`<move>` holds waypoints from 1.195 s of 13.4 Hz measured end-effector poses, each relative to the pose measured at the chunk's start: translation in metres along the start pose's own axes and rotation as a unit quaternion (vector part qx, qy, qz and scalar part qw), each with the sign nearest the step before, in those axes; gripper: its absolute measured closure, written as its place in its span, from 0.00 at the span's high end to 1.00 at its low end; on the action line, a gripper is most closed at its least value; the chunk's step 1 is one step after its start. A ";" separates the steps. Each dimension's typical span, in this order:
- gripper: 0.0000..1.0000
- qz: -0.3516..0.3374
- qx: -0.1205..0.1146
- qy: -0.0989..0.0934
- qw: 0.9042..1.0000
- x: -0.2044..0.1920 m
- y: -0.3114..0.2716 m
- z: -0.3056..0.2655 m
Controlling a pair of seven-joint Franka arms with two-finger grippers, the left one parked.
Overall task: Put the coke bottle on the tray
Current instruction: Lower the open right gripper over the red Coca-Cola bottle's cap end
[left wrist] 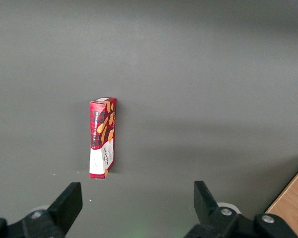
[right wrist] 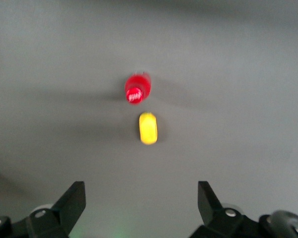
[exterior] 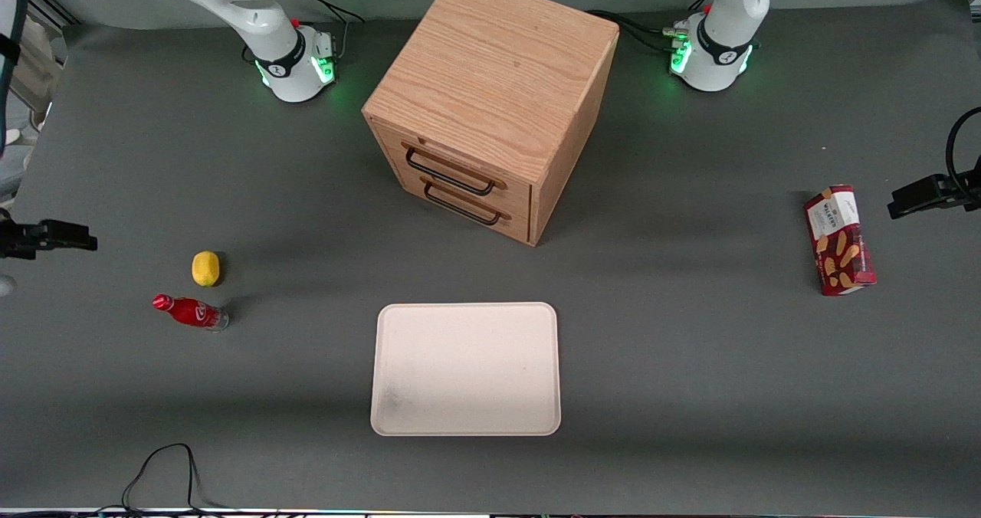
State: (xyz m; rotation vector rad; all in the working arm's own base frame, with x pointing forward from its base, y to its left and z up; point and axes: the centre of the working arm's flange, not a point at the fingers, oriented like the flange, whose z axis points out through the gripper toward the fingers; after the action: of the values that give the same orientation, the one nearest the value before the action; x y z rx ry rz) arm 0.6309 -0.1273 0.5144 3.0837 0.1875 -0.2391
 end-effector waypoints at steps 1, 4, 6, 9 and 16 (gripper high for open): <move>1.00 -0.001 -0.004 0.007 1.000 0.008 0.001 0.007; 1.00 -0.004 -0.001 0.010 1.000 0.020 -0.002 0.025; 1.00 -0.003 0.006 0.023 1.000 0.025 -0.004 0.040; 1.00 -0.002 0.005 0.034 0.999 0.027 -0.004 0.073; 1.00 -0.003 -0.007 0.082 0.997 0.013 -0.013 0.149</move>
State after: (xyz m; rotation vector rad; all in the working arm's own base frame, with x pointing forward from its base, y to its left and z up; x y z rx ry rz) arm 0.6196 -0.1205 0.3654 3.0894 0.2024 0.0145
